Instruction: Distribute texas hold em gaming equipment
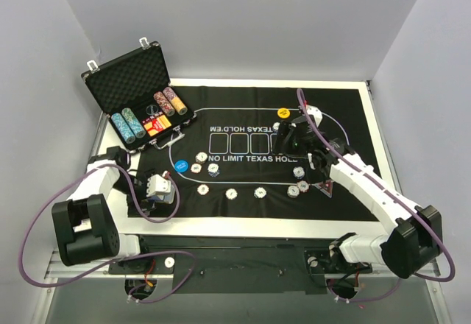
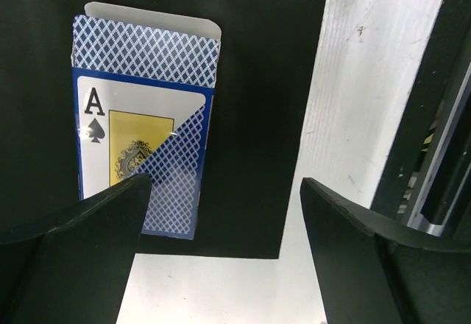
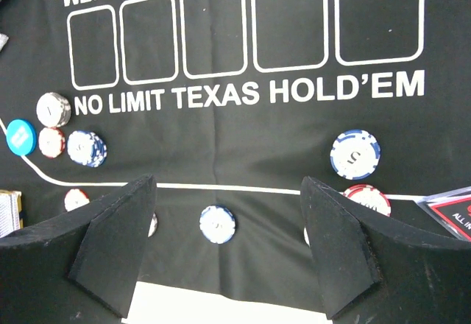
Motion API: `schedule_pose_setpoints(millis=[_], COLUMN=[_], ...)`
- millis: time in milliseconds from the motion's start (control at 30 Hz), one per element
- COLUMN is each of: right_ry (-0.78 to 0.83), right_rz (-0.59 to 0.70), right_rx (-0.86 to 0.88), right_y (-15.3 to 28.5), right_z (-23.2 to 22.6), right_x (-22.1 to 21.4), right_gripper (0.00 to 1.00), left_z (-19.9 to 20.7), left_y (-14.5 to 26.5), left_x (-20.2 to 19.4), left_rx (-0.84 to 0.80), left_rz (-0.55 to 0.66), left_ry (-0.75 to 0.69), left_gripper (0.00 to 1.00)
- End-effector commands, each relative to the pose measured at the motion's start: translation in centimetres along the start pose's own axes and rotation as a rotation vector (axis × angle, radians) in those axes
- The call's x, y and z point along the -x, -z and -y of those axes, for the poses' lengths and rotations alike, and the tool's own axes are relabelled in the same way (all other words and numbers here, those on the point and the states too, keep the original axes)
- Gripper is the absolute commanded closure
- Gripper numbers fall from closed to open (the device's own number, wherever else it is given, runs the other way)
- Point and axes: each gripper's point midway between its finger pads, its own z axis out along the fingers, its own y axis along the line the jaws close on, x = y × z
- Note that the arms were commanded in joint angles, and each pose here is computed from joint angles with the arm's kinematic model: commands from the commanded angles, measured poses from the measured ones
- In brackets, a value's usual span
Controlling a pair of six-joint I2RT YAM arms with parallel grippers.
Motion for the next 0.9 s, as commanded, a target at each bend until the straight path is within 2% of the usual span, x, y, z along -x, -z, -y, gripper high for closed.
schedule_pose_setpoints(millis=[0, 200, 333, 533, 867], right_ry=[-0.008, 0.002, 0.012, 0.011, 0.011], right_rz=[-0.026, -0.060, -0.106, -0.123, -0.127], right_rx=[0.034, 0.051, 0.062, 0.078, 0.095], right_y=[0.1, -0.5, -1.3, -2.0, -2.2], right_z=[-1.2, -1.4, -1.6, -1.9, -2.2], right_x=[0.5, -0.2, -1.1, -1.2, -0.6], right_gripper=[0.26, 0.27, 0.27, 0.27, 0.28], left_z=[-1.9, -3.3, -4.6, -6.0, -3.8], left_y=[-0.2, 0.1, 0.8, -0.2, -2.1], left_x=[0.6, 0.2, 0.9, 0.0, -1.7], left_rx=[0.018, 0.029, 0.058, 0.098, -0.009], left_rz=[0.015, -0.043, -0.028, -0.088, -0.143], left_ry=[-0.143, -0.202, -0.189, -0.230, -0.206], left_gripper=[0.06, 0.07, 0.07, 0.06, 0.05])
